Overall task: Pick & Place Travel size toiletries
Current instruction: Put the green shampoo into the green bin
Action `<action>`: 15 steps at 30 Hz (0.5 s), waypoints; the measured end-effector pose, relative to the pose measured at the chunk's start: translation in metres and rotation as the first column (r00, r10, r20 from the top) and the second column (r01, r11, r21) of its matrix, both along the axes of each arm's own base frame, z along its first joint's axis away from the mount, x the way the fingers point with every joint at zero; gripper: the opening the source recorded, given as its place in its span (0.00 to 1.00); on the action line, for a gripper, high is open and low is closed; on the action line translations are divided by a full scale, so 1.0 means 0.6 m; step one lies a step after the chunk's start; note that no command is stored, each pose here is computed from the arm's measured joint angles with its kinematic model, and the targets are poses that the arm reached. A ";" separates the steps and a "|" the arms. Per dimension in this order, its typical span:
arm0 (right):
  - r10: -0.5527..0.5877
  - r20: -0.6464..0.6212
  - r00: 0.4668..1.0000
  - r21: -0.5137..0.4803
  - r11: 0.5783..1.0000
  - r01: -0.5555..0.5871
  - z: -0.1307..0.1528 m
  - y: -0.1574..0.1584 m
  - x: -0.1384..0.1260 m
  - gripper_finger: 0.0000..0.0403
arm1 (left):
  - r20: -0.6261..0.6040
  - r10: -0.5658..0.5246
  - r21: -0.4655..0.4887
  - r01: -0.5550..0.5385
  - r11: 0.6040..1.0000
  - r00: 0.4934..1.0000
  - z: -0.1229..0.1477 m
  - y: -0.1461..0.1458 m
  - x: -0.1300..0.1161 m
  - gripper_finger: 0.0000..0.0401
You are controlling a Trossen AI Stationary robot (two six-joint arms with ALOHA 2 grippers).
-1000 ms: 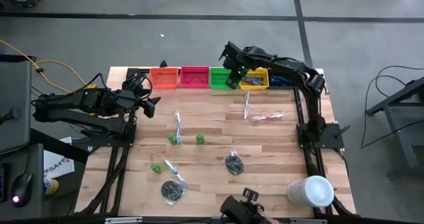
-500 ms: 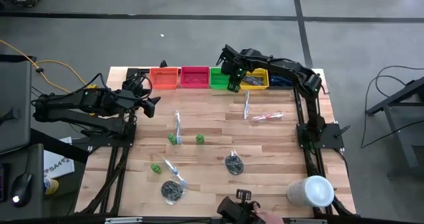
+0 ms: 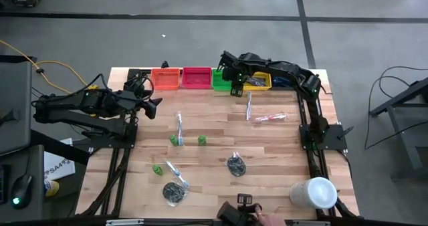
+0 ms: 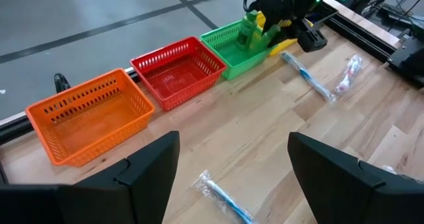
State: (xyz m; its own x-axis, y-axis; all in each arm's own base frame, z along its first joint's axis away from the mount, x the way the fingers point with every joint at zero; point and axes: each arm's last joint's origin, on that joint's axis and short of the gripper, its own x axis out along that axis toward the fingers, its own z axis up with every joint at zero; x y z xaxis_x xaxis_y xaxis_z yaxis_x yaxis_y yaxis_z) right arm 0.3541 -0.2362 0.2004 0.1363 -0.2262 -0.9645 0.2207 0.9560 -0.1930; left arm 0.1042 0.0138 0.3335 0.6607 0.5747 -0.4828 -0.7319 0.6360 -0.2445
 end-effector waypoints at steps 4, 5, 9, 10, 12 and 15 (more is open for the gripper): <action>-0.027 0.013 1.000 0.021 0.999 0.027 0.000 -0.002 -0.002 0.36 | 0.000 0.000 0.000 0.000 1.000 1.000 0.000 0.000 0.000 0.70; -0.035 0.014 0.999 0.023 0.999 0.034 0.000 -0.002 -0.002 0.37 | 0.000 0.000 0.000 0.000 1.000 1.000 0.000 0.000 0.000 0.70; -0.053 0.000 0.999 0.037 0.998 0.053 0.000 -0.002 -0.007 0.41 | -0.001 0.000 0.000 0.000 1.000 1.000 0.000 0.000 0.000 0.70; -0.057 -0.006 0.998 0.039 0.998 0.057 0.000 -0.002 -0.008 0.42 | -0.001 0.000 0.001 0.000 1.000 1.000 0.000 0.000 0.000 0.70; -0.073 -0.006 0.997 0.041 0.996 0.074 0.002 -0.001 -0.009 0.44 | -0.004 -0.003 0.005 0.003 1.000 1.000 0.000 0.000 0.000 0.70; -0.092 -0.006 0.996 0.046 0.995 0.092 0.011 -0.002 -0.016 0.47 | -0.009 -0.008 0.009 0.009 1.000 1.000 0.000 0.000 0.000 0.70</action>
